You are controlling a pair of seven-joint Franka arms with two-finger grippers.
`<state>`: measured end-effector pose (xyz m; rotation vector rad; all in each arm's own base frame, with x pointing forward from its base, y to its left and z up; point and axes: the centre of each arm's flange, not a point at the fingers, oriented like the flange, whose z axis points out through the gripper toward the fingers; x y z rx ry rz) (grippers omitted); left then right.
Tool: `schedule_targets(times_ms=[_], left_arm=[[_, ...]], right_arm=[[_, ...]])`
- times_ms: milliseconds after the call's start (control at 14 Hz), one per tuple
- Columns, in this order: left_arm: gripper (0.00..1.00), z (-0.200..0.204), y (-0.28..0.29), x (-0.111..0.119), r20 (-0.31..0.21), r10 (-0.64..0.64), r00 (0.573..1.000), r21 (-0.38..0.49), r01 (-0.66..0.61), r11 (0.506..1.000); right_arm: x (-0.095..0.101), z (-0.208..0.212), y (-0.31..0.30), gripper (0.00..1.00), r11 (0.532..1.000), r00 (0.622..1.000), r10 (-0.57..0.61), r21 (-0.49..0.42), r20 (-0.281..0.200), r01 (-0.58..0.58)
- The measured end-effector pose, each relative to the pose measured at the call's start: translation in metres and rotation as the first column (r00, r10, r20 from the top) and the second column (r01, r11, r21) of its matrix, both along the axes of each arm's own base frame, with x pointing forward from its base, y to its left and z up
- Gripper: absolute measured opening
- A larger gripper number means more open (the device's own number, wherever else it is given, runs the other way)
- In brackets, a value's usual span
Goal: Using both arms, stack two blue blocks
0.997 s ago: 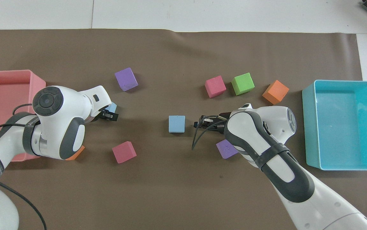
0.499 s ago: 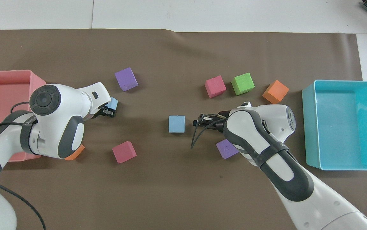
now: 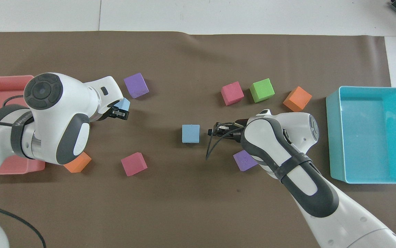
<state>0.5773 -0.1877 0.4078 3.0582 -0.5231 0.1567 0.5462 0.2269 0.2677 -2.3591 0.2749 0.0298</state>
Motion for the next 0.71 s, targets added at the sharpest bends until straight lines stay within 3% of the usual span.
schedule_targets(times_ms=[356,712], left_arm=[[0.58,0.052,-0.048,-0.009,-0.053,0.052,0.997,-0.011,-0.052,0.999],[0.58,0.066,-0.113,-0.036,-0.058,0.179,0.982,-0.044,-0.182,0.982]], right_arm=[[0.000,0.000,0.000,0.01,1.000,1.000,0.001,0.000,0.000,-0.001],[0.000,0.000,0.002,0.01,1.000,1.000,0.003,0.000,0.000,-0.003]])
